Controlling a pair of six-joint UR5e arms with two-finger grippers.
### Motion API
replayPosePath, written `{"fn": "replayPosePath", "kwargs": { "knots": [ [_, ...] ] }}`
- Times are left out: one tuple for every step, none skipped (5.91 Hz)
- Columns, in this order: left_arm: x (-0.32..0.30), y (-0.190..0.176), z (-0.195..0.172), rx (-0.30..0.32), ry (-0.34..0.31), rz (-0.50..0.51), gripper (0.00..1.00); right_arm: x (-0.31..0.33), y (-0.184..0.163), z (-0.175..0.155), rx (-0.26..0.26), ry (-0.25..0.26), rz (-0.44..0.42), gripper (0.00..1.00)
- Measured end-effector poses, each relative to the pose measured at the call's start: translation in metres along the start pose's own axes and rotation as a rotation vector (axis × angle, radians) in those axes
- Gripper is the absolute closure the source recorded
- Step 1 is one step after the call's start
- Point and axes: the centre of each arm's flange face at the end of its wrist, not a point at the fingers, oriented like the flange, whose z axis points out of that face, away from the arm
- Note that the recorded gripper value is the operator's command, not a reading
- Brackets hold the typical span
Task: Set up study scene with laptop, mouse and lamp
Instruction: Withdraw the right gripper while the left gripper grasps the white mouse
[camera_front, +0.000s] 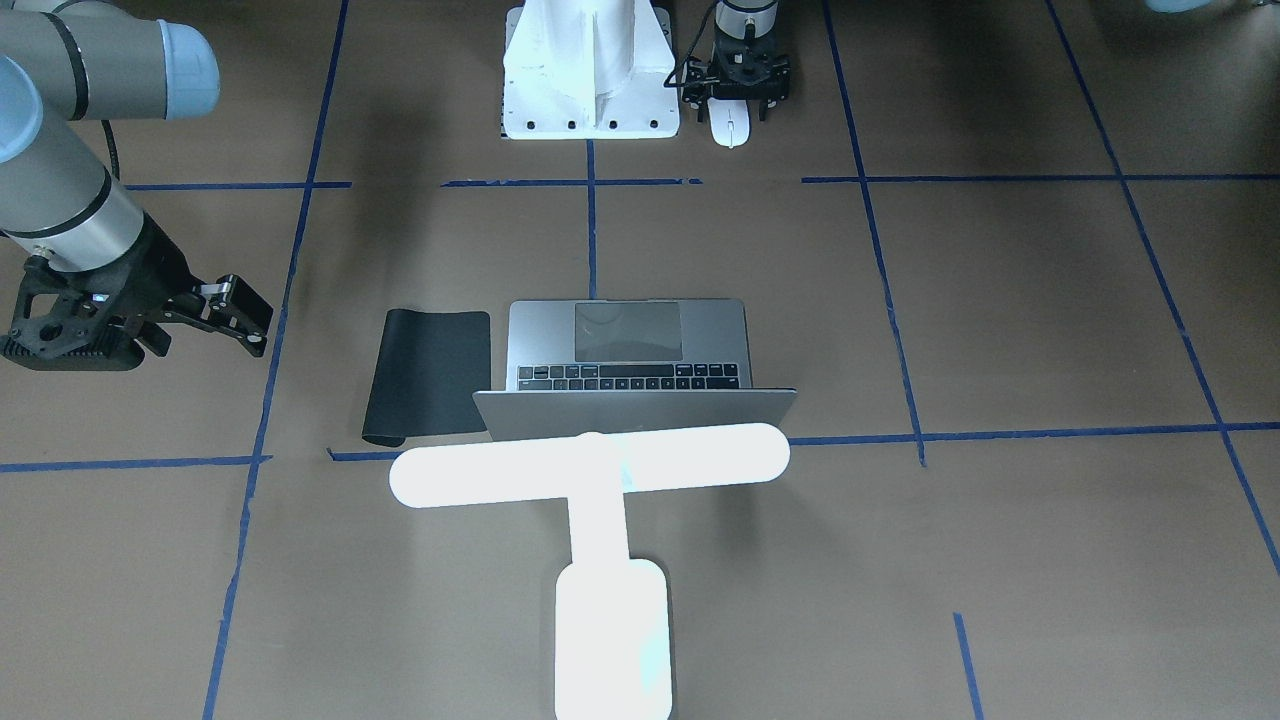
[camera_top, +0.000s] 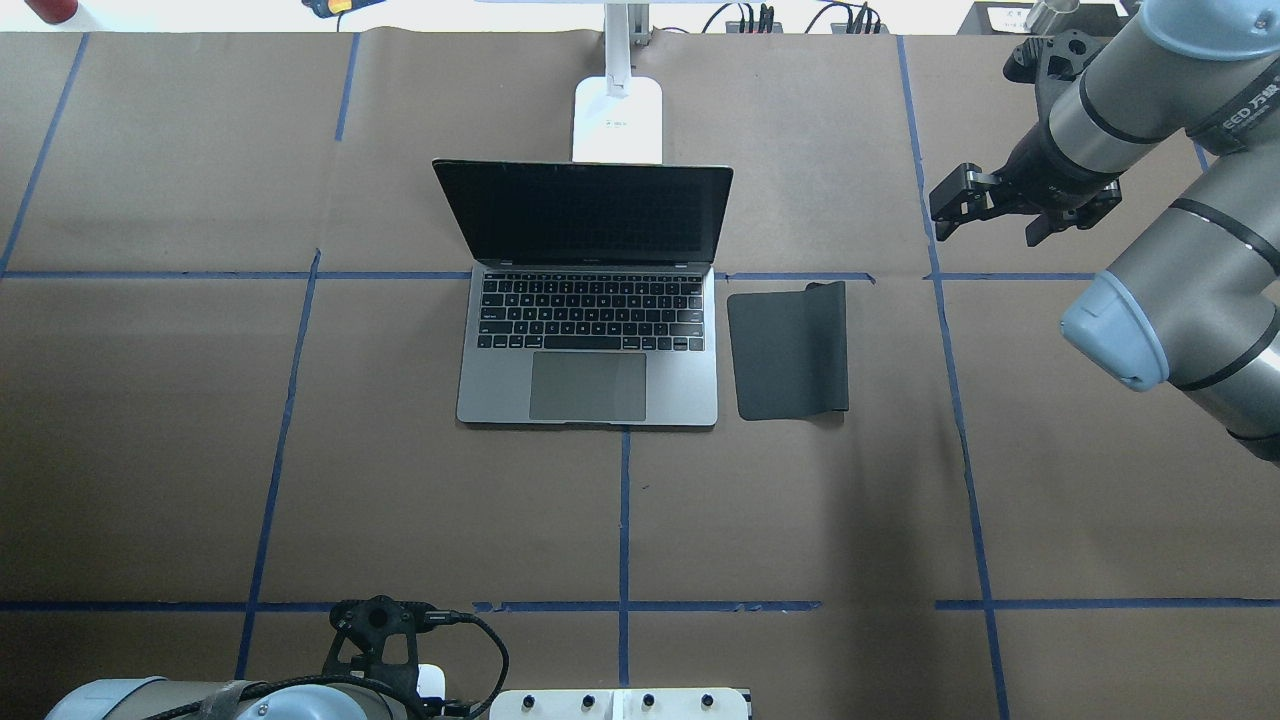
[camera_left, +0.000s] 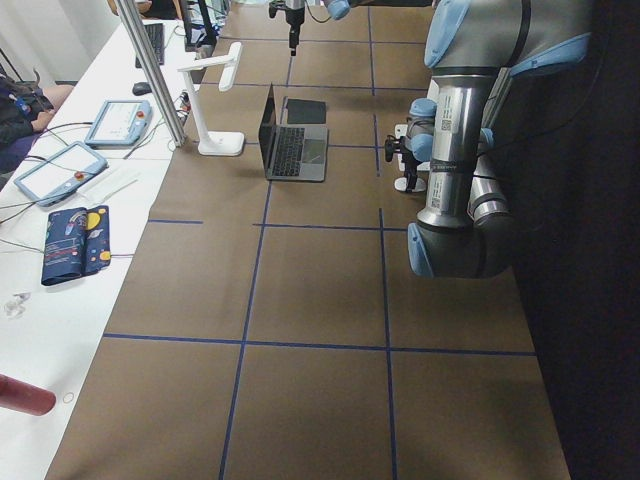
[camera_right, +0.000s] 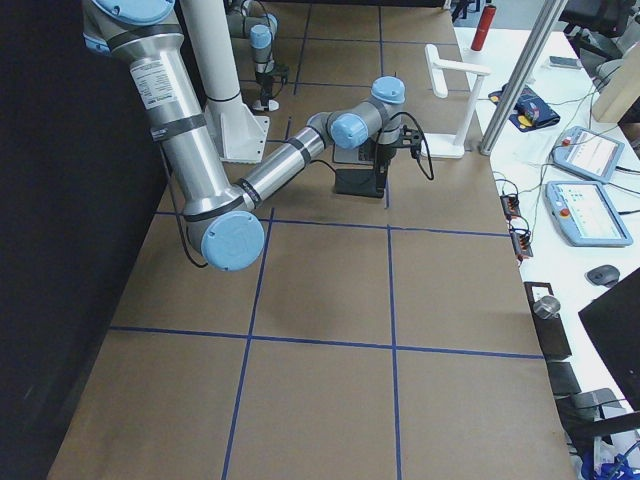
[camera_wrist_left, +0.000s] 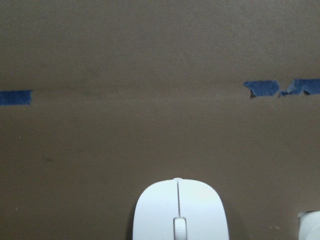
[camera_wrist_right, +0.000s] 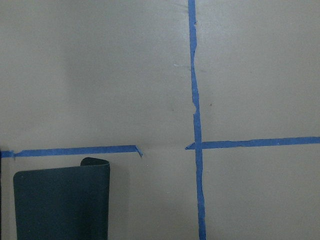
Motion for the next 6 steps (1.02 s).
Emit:
{"fn": "replayPosePath", "kwargs": {
  "knots": [
    [0.001,-0.001,-0.001,0.001,0.012,-0.001,0.92,0.0,0.0,0.0,0.001,-0.001,-0.001,0.0],
    [0.002,-0.002,-0.003,0.002,0.018,-0.002,0.92,0.0,-0.001,-0.001,0.002,0.0,0.0,0.0],
    [0.002,-0.009,-0.01,0.008,0.029,-0.011,0.92,0.002,-0.002,-0.002,0.004,0.0,0.003,0.0],
    [0.001,-0.024,-0.026,0.027,0.049,-0.032,0.92,0.009,-0.002,-0.005,0.009,0.002,0.002,0.0],
    [0.001,-0.047,-0.044,0.051,0.075,-0.04,0.92,0.026,0.002,-0.008,0.012,0.009,-0.017,0.0],
    [0.007,-0.076,-0.063,0.08,0.102,-0.029,0.93,0.054,0.008,-0.013,0.016,0.023,-0.046,0.0]
  ]
}}
